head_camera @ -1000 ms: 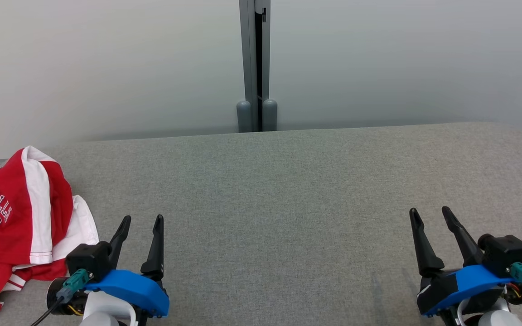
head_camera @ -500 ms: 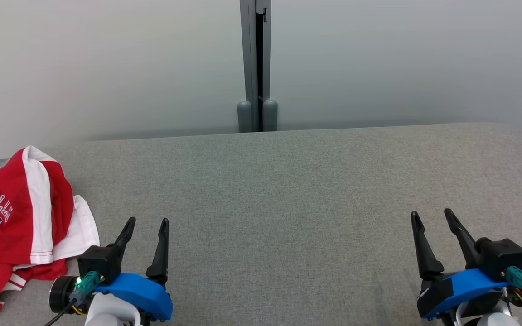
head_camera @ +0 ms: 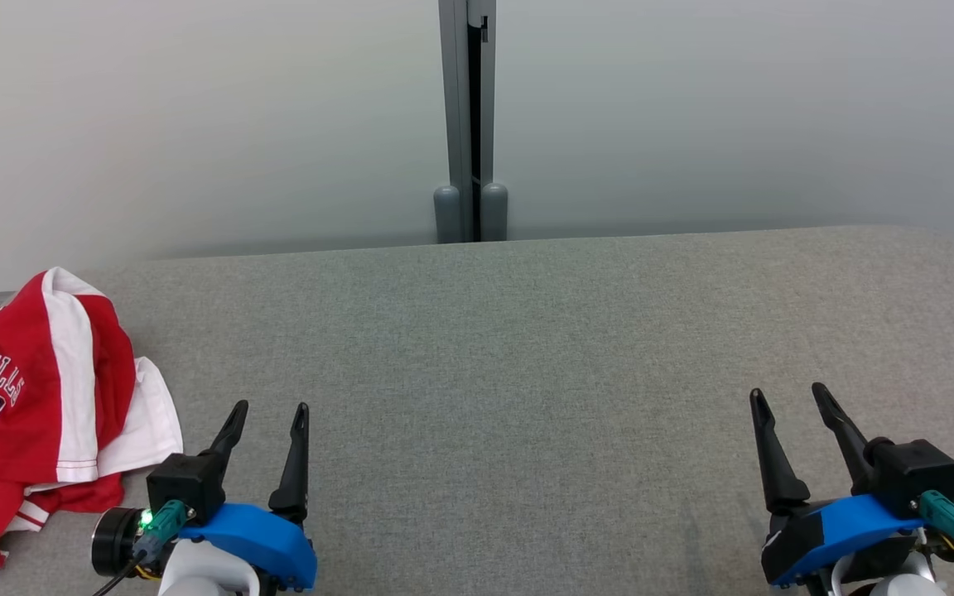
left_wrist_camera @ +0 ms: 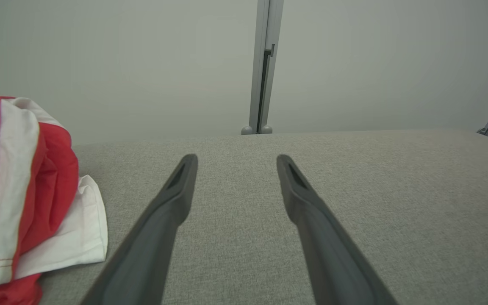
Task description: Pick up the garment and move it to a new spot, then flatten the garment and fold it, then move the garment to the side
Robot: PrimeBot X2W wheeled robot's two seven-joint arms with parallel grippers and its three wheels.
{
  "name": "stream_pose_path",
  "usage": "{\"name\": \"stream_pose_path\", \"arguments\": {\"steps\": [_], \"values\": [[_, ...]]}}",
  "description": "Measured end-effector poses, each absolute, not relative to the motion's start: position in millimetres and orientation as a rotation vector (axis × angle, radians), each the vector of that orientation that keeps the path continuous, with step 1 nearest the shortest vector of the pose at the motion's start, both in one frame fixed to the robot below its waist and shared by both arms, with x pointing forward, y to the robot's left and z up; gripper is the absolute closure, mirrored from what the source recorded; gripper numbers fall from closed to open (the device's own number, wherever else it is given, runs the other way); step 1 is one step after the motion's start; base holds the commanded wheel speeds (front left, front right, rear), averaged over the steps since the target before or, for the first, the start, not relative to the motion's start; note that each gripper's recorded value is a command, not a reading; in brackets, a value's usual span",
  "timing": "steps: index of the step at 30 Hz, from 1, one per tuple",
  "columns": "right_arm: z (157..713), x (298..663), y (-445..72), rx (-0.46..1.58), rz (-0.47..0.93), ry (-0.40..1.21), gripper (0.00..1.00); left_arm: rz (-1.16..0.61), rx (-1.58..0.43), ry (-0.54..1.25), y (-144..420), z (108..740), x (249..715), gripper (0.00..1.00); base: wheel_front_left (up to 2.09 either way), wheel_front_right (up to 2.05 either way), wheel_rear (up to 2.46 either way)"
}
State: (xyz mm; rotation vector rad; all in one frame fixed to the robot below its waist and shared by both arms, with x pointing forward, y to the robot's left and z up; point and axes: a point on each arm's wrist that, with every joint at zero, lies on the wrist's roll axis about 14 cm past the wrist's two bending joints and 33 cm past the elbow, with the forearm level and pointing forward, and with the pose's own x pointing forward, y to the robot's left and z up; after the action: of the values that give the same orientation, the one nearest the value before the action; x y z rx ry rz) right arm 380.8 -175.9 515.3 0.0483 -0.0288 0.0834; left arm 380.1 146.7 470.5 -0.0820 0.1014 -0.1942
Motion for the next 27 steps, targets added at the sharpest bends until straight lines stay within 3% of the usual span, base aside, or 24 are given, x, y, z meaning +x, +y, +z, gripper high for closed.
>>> {"name": "stream_pose_path", "arguments": {"steps": [14, 27], "values": [[517.3, 387.0, -163.0, 0.055, 0.118, -0.039, 0.0, -0.12, -0.102, 0.091, 167.4, 472.5, 377.8, 0.0, 0.0, 0.0, 0.0], [534.0, 405.9, -81.7, 0.073, 0.345, -0.081, 0.0, 0.118, -0.087, 0.052, 252.1, 482.4, 345.0, 0.0, 0.0, 0.0, 0.0]]}}
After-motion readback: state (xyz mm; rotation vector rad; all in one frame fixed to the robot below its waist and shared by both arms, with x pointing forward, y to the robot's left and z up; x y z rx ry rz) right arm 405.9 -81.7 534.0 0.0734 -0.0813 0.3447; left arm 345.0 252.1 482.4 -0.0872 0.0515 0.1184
